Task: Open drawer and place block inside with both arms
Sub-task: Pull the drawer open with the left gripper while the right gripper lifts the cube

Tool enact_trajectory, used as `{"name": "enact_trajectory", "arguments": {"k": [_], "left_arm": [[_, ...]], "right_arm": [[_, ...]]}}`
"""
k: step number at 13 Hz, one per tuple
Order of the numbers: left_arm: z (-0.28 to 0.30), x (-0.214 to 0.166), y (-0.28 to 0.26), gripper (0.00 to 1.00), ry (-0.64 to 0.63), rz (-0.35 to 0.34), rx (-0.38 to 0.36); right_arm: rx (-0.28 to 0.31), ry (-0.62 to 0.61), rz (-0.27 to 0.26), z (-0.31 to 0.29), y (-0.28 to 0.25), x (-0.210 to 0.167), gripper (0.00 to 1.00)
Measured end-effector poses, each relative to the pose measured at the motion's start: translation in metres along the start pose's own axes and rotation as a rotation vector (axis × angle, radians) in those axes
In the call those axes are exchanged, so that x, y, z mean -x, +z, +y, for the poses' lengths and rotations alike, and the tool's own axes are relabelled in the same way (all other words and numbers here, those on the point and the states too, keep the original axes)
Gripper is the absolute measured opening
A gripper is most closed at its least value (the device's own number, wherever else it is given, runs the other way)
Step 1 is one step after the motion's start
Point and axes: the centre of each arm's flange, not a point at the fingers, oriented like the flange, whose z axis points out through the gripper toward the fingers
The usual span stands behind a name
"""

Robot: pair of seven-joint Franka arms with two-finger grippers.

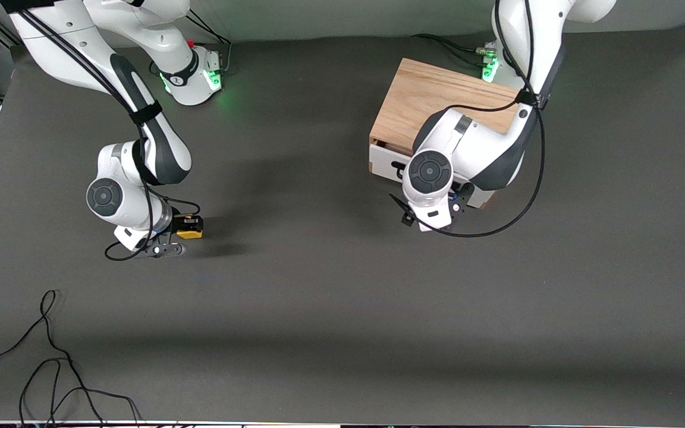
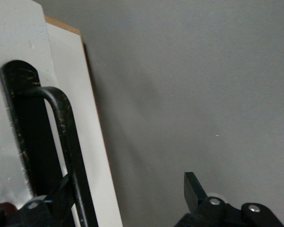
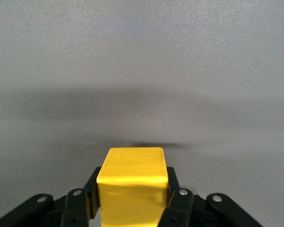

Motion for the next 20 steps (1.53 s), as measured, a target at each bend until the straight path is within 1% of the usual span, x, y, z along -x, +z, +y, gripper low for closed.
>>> {"name": "enact_trajectory", "arguments": {"k": [3,6,9,10,13,14,16,18,19,20], "left_arm": [[0.010,-0.001,-0.013,1.00,-0.002,-0.002,0.032],[0.022,-0.001,-0.014,1.00,-0.003,-0.004,0.046],[0.030,-0.001,-0.009,1.00,-0.004,-0.005,0.050],[0.031,-0.001,-0.008,1.00,-0.004,-0.005,0.050],[0.032,-0.002,-0.012,1.00,-0.005,-0.005,0.048],[0.031,-0.003,-0.017,1.00,-0.007,-0.004,0.034],[0.026,-0.005,-0.024,1.00,-0.009,-0.002,-0.026],[0.021,-0.006,-0.022,1.00,-0.011,-0.001,-0.077],[0.020,-0.006,-0.020,1.00,-0.011,0.000,-0.087],[0.021,-0.006,-0.017,1.00,-0.012,-0.001,-0.091]], "right_arm": [[0.000,0.000,0.002,0.000,-0.002,0.000,0.55],[0.000,0.000,-0.009,0.000,-0.006,-0.002,0.55],[-0.001,-0.001,-0.021,-0.002,-0.028,-0.008,0.55],[-0.002,-0.002,-0.029,-0.002,-0.046,-0.012,0.55],[-0.006,-0.006,-0.021,-0.005,-0.111,-0.023,0.55],[-0.007,-0.007,-0.026,-0.006,-0.134,-0.025,0.55],[-0.008,-0.010,-0.036,-0.007,-0.178,-0.028,0.55],[-0.011,-0.014,-0.031,-0.009,-0.230,-0.029,0.55],[-0.021,-0.014,-0.026,-0.010,-0.256,-0.027,0.55],[-0.040,-0.013,-0.007,-0.011,-0.280,-0.025,0.55]]}}
